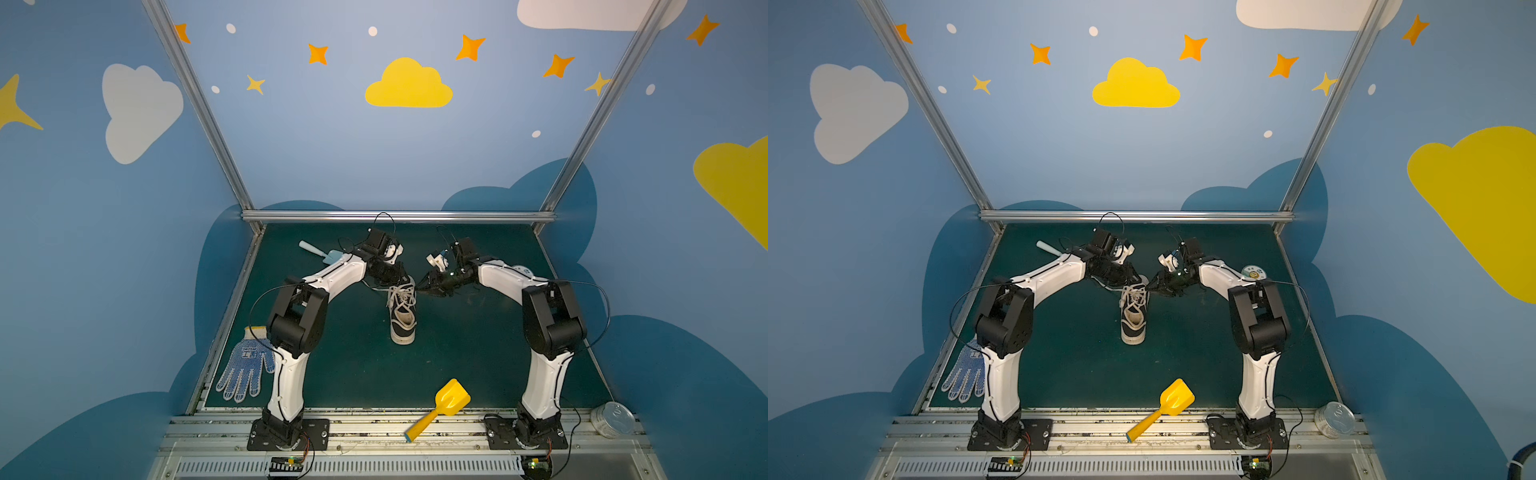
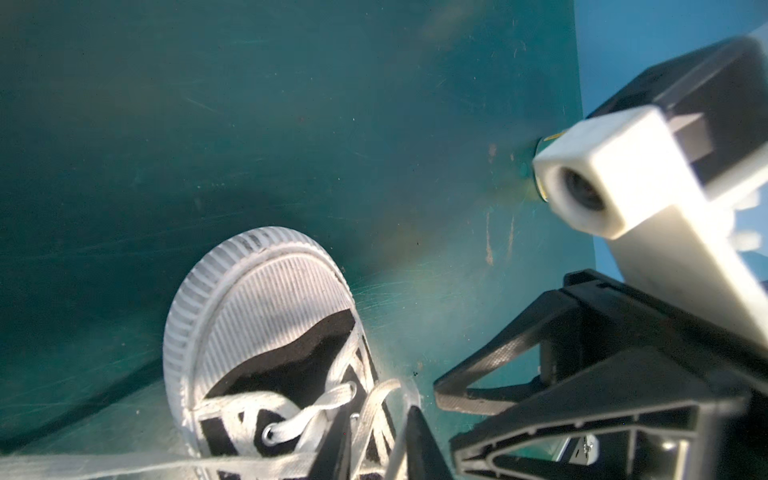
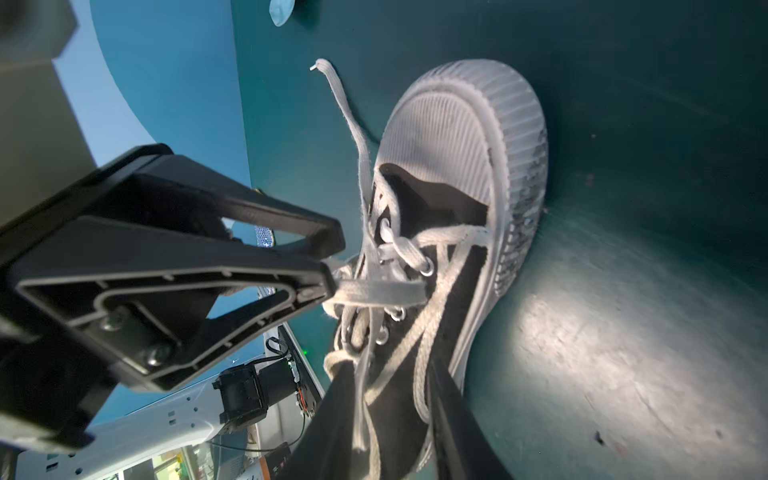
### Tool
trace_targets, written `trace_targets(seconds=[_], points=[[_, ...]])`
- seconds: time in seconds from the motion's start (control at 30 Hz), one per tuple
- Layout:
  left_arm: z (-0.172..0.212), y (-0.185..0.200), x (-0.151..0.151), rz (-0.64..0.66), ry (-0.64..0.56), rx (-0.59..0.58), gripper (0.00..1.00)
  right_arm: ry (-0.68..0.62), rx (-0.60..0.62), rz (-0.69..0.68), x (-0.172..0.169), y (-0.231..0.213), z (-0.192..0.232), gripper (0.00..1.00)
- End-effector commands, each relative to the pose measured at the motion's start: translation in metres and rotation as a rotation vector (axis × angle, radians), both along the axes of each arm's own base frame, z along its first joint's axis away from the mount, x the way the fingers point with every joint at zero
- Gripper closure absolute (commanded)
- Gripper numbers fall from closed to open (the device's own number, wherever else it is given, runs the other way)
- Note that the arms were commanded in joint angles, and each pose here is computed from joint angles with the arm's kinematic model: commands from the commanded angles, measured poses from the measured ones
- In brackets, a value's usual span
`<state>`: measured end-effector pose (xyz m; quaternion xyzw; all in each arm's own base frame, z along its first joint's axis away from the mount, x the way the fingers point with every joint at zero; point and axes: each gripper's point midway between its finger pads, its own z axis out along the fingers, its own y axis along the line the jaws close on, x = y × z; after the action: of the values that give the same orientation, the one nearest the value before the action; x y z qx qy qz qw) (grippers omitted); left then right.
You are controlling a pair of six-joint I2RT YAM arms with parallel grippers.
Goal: Tie the shoes
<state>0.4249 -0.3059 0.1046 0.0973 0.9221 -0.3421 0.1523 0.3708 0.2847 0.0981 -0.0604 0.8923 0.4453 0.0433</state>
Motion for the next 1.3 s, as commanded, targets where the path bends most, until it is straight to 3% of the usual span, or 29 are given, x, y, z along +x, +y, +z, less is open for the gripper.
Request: trace_targets(seconds=[0.0, 0.3, 0.43, 0.9, 1.07, 1.27], points=[[0.017, 0.001, -0.001, -0.001, -0.03, -0.023, 0.81, -0.025, 0.024, 0.015, 0.008, 0.009, 0.005, 0.68], [0.023, 0.002, -0.002, 0.003, -0.034, -0.032, 0.9, -0.014, 0.015, 0.008, 0.016, 0.015, -0.012, 0.71], [0.024, 0.003, -0.004, 0.004, -0.032, -0.036, 0.9, -0.013, 0.016, -0.001, 0.02, 0.017, -0.015, 0.76], [0.028, 0.008, -0.01, 0.015, -0.031, -0.055, 0.91, -0.043, 0.081, 0.026, 0.022, 0.031, -0.009, 0.74], [0.021, 0.012, -0.012, 0.027, -0.009, -0.03, 0.91, -0.04, 0.001, -0.063, 0.029, 0.013, -0.014, 0.77], [0.005, 0.015, -0.02, 0.025, 0.03, -0.025, 0.91, -0.02, 0.016, -0.073, 0.024, 0.005, -0.008, 0.77]])
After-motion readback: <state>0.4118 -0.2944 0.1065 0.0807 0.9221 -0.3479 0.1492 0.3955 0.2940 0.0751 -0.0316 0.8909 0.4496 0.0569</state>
